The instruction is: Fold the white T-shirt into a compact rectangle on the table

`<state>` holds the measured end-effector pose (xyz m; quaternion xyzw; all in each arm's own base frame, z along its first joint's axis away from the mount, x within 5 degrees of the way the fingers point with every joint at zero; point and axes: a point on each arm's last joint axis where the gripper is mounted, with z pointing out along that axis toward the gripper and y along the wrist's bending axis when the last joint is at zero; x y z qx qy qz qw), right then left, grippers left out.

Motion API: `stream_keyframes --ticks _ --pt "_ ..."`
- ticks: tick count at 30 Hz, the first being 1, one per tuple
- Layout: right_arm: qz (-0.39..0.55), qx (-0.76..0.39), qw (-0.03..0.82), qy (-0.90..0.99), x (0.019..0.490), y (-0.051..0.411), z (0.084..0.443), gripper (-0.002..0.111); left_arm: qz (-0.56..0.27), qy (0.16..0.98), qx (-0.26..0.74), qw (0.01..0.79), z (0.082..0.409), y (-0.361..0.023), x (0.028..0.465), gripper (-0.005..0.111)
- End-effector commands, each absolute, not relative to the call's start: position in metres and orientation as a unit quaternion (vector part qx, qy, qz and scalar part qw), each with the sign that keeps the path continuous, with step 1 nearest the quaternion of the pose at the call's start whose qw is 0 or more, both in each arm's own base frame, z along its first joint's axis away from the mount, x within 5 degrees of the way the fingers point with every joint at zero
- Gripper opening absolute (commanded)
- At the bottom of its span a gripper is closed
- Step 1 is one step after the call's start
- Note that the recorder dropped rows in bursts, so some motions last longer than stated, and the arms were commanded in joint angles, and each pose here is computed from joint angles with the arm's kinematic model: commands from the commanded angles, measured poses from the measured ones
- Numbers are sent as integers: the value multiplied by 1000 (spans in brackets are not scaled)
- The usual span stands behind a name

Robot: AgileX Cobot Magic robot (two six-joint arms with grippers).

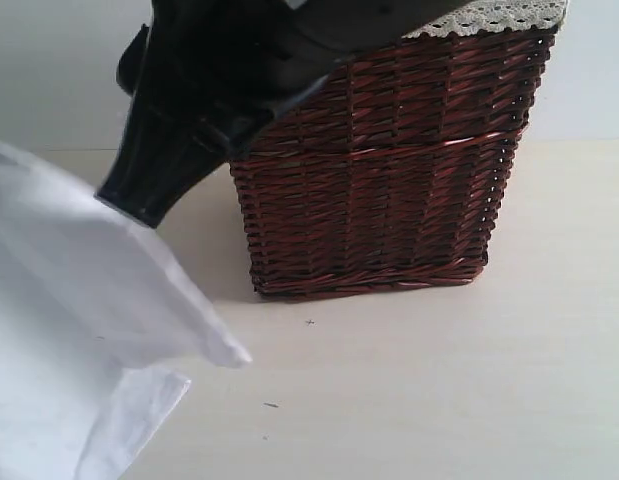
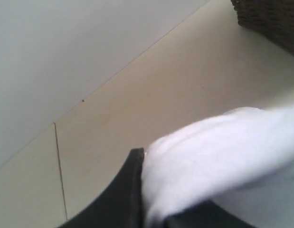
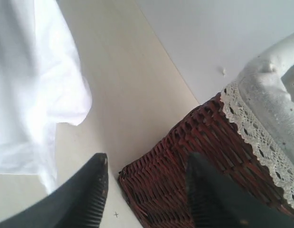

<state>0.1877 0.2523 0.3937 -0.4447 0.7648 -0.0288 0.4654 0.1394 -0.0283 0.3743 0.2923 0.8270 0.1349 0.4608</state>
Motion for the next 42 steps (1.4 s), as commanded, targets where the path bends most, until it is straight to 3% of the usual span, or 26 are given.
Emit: stream_keyframes --ticks 1,5,13,15,18,21,24,30,33,36,42 --pt "-45 -437 457 774 188 246 395 54 175 776 340 502 382 -39 157 0" --pt "-69 -432 440 785 188 240 393 54 202 703 345 588 405 -47 172 0" --pt "-64 -422 457 780 182 228 407 54 339 534 341 696 500 -45 171 0" --pt "-62 -419 461 780 181 225 410 54 336 511 336 716 514 -46 166 0" --pt "-61 -416 463 780 179 222 413 54 258 538 308 741 512 -49 163 0" --pt "-60 -416 461 782 179 222 413 54 278 598 342 669 482 -46 171 0" --pt "-49 -415 454 787 178 223 411 54 294 668 446 517 426 -46 180 0" --pt "-40 -418 448 789 176 224 410 54 94 690 644 316 315 -73 161 0" --pt "-40 -419 444 791 176 224 409 54 70 703 674 218 274 -68 153 2" --pt "-32 -420 438 794 175 225 408 54 78 720 657 211 255 -64 151 20" --pt "-32 -424 429 797 174 224 406 54 140 771 564 262 250 -56 164 90"
